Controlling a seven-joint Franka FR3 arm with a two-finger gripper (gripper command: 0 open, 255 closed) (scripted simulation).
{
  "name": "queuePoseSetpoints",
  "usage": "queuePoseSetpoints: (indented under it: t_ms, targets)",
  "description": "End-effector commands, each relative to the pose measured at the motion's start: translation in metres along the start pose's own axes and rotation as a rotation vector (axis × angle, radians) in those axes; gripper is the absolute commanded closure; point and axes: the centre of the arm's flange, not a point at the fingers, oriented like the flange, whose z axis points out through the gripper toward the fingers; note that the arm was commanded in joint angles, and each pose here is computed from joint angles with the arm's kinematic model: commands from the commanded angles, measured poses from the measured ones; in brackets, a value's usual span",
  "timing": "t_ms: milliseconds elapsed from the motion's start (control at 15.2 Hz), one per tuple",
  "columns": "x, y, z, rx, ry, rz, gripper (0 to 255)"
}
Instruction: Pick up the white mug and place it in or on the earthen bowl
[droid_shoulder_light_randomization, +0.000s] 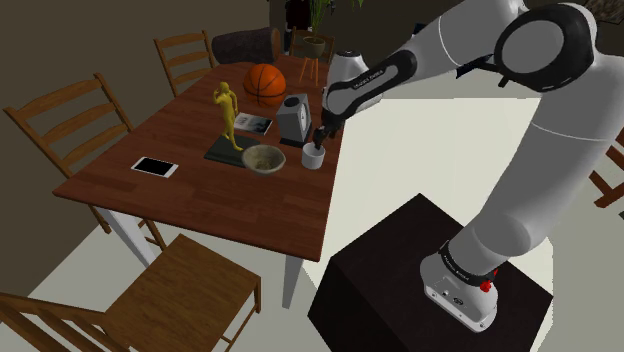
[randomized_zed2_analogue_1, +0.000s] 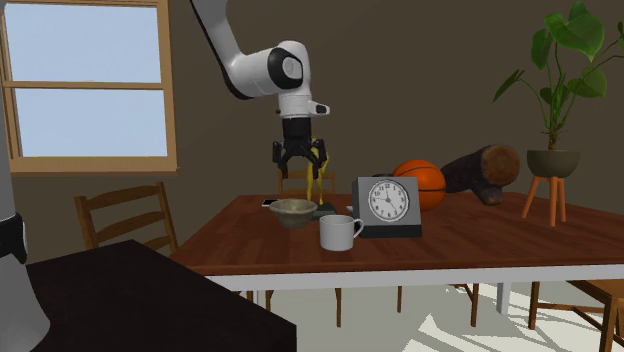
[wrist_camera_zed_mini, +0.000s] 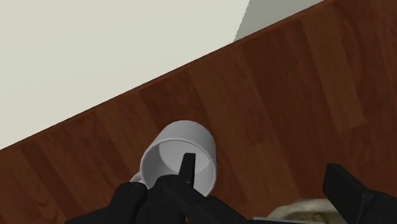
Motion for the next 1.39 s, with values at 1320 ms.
queuePoseSetpoints:
  t_ms: [1320]
  targets:
    - [0.084, 0.023, 0.167, -0.009, -0.012, -0.013, 0]
